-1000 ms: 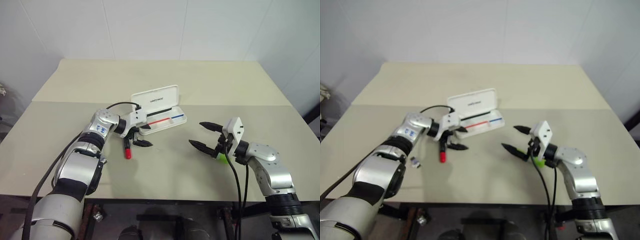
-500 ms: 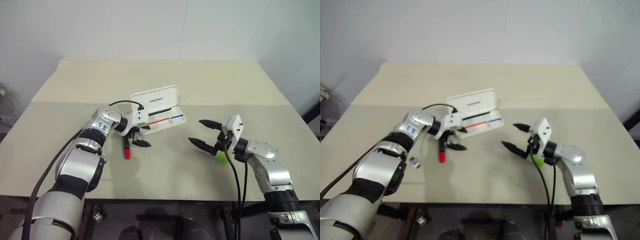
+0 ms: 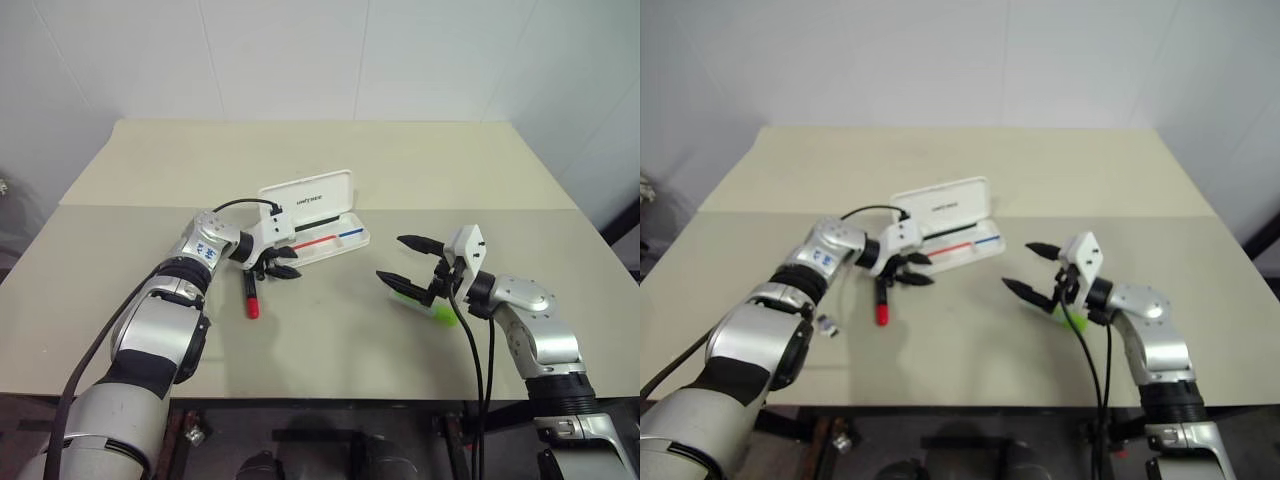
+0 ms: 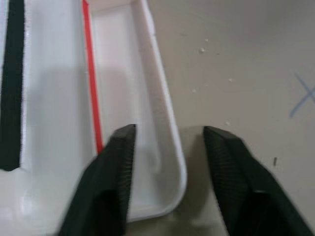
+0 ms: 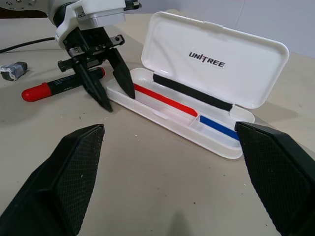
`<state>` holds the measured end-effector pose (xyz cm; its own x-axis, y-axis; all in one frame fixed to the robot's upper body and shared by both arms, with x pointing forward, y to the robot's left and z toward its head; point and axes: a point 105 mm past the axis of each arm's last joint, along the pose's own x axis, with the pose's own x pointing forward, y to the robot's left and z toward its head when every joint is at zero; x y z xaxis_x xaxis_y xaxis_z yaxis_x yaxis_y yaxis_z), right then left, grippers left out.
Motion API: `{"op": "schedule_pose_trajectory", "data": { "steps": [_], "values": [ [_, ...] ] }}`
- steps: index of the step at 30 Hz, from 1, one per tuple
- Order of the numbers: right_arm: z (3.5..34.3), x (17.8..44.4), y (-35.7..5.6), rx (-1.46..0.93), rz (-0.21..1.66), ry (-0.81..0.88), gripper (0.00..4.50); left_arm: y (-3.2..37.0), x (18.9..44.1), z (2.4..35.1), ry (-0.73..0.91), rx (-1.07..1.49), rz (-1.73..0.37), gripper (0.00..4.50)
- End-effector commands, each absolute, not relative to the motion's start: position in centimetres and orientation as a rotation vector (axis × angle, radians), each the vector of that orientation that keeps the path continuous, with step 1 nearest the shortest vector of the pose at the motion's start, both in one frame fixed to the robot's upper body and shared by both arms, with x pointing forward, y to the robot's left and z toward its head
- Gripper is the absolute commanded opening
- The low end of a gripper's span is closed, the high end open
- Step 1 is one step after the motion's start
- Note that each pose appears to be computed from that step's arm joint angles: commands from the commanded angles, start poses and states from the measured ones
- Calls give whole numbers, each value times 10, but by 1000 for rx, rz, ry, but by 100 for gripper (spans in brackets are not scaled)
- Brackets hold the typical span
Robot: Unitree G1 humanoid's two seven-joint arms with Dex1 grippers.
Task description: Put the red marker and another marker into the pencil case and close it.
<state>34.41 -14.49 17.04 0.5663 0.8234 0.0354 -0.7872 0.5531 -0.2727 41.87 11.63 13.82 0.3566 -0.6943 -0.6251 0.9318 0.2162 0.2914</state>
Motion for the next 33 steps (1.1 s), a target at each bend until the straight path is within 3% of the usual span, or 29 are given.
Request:
{"op": "schedule_pose_trajectory", "data": {
  "steps": [1,5,21,29,33],
  "values": [
    [183,343,-142,-258,966,-223,450,124,413,120,493,697,-1178,105],
    [183,344,-142,-258,964,-224,450,124,414,121,489,698,-1167,1],
    [185,355,-156,-291,996,-184,450,144,420,149,374,770,-1125,1],
    [186,363,-173,-324,1004,-144,450,155,404,170,271,819,-1231,1],
    [189,365,-179,-335,998,-144,450,151,385,178,196,846,-1313,1]
  ]
}}
